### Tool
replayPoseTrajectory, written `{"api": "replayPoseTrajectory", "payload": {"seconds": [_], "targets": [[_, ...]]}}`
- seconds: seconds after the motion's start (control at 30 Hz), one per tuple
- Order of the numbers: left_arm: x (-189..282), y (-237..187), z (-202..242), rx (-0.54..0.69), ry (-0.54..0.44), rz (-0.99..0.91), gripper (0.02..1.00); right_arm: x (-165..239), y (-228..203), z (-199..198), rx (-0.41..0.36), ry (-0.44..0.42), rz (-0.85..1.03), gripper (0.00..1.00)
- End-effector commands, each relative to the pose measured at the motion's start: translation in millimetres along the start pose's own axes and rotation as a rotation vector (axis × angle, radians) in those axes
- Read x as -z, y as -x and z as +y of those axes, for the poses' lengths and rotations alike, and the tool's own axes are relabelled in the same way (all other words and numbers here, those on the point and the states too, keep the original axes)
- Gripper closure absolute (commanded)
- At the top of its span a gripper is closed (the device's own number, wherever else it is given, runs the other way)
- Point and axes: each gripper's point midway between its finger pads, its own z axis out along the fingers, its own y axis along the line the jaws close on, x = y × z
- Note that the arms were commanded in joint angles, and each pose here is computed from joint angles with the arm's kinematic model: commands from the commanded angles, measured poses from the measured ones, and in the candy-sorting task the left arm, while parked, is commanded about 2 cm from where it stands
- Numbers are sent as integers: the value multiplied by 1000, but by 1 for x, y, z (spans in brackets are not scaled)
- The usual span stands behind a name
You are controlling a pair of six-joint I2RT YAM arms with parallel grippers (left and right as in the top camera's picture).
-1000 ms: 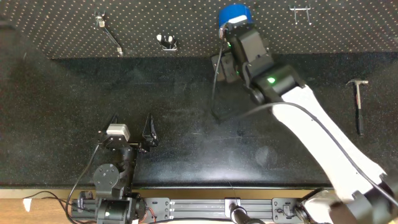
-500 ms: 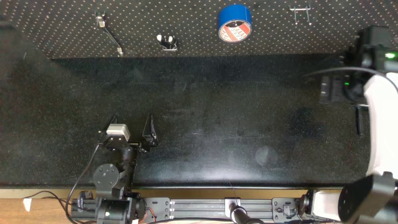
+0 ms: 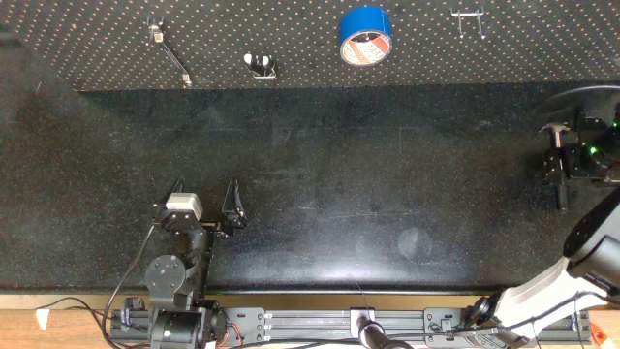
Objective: Place Tools Onto Pegboard
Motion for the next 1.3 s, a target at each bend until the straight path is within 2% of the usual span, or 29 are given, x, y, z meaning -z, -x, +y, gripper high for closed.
{"api": "replayPoseTrajectory", "payload": {"seconds": [0.03,0.2,0.33,0.87,1.1,1.13,1.17,1.2,1.23,1.27,1.3], "targets": [[0,-1,-1,-9,-3,1,23,-16,5,-1,60,23,13,5],[0,-1,-1,-9,-3,1,23,-23,10,-5,56,12,9,5],[0,-1,-1,-9,-3,1,23,-23,17,-8,-4,0,-18,5],[0,-1,-1,-9,-3,1,23,-20,18,-1,9,-54,-117,5],[0,-1,-1,-9,-3,1,23,-31,11,6,10,-43,-128,5],[0,-1,-1,-9,-3,1,23,-31,11,6,10,-43,-128,56],[0,-1,-1,-9,-3,1,23,-31,12,6,10,-44,-129,196],[0,-1,-1,-9,-3,1,23,-31,12,5,10,-46,-132,406],[0,-1,-1,-9,-3,1,23,-31,12,5,10,-46,-132,522],[0,-1,-1,-9,-3,1,23,-31,11,5,8,-45,-130,693],[0,-1,-1,-9,-3,1,23,-31,10,5,7,-43,-126,785]]}}
